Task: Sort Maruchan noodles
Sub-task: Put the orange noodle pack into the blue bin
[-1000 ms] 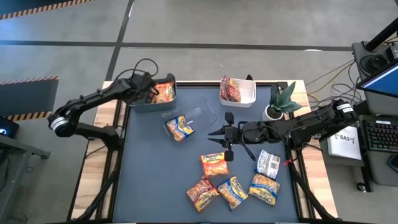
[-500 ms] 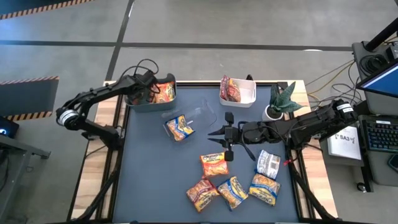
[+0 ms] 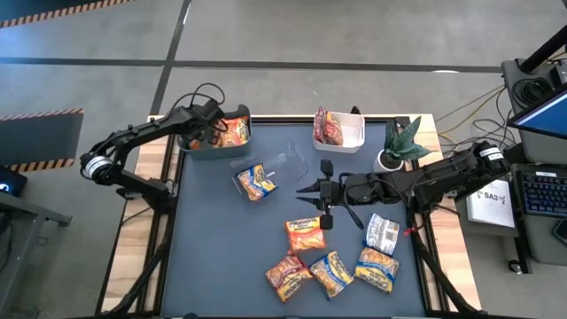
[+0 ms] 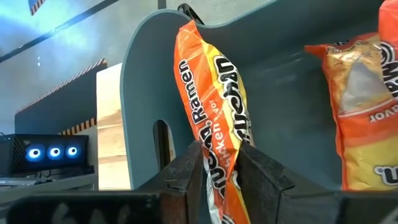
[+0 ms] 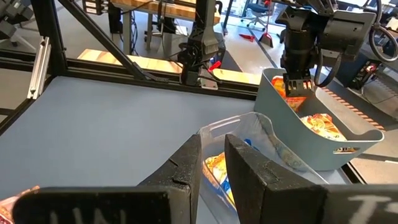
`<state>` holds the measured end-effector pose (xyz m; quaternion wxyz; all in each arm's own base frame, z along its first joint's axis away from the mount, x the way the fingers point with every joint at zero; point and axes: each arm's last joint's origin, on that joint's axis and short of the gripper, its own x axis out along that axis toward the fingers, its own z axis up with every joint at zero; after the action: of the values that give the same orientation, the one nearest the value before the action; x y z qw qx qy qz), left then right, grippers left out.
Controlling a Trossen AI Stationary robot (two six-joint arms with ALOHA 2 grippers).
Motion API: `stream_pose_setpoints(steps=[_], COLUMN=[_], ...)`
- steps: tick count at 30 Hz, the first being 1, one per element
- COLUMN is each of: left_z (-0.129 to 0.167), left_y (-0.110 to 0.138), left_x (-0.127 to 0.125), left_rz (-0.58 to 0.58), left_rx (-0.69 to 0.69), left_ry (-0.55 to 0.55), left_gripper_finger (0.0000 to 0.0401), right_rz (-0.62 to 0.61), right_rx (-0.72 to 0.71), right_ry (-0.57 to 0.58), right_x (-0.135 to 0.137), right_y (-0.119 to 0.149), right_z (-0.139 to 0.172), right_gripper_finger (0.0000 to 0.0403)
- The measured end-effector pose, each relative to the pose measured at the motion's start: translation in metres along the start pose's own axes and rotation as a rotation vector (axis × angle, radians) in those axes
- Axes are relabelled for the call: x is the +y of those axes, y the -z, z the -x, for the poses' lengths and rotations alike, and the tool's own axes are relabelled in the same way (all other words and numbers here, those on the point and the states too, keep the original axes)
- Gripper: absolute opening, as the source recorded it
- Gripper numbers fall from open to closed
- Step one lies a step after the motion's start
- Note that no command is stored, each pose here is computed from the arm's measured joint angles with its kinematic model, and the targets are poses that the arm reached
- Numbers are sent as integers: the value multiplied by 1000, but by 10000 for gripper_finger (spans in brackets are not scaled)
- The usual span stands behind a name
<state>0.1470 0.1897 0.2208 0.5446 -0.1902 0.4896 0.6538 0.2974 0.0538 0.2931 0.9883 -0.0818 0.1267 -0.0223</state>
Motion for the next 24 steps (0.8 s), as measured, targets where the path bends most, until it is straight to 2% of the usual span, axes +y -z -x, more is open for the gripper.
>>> stream_pose_setpoints(steps=[6, 24], left_z=[1, 1], left_y=[0, 4], left_x=[1, 0], left_rz=[-5, -92], left_rx=[7, 31], left_ry=[-10, -174], left_gripper_finger=[81, 57], right_rz=[1, 4], right_rx=[1, 1], right_ry=[0, 0], right_x=[0, 0], right_y=[0, 0], right_z=[0, 0], right_gripper_finger=[61, 68])
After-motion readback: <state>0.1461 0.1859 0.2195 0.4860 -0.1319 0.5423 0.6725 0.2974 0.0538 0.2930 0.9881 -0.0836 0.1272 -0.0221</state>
